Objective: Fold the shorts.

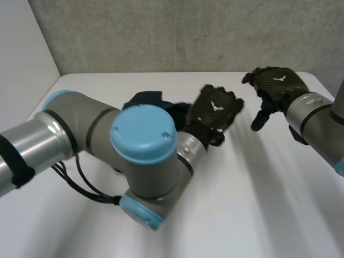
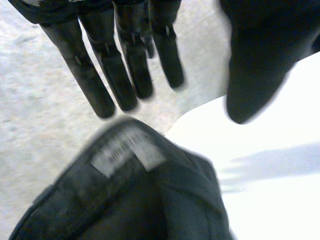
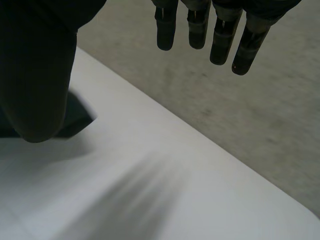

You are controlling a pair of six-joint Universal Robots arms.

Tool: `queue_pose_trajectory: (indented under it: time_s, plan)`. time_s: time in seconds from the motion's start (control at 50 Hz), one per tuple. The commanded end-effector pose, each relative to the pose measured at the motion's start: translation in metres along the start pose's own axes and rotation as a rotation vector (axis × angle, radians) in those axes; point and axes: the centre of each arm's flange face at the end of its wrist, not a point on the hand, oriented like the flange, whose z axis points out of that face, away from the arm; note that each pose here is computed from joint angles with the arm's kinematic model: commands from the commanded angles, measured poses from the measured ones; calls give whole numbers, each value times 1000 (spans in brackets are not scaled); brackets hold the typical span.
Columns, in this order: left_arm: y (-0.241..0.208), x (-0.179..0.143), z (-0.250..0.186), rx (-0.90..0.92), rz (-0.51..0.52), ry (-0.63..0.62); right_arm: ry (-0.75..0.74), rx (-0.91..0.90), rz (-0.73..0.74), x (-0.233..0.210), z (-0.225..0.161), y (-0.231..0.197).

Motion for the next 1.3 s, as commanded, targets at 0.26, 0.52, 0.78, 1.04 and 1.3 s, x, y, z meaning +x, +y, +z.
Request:
queue_pose_trajectory:
  time_s: [0.26, 0.52, 0.78, 1.04, 1.3]
  plan:
    - [-49, -151, -51, -40, 1, -371, -69, -21, 24, 1, -1, 0]
    - [52, -205, -66, -399, -53, -390, -239, -66, 347, -61, 17, 38]
    - [110, -180, -64, -619, -48, -281, -138, -88, 267, -76, 71, 78]
    - [23, -104, -63, -395, -153, -148, -46, 196, 24, -50, 120, 20]
    - [-16, -8, -74, -287, -314, 31, 26, 250, 29, -22, 133, 4]
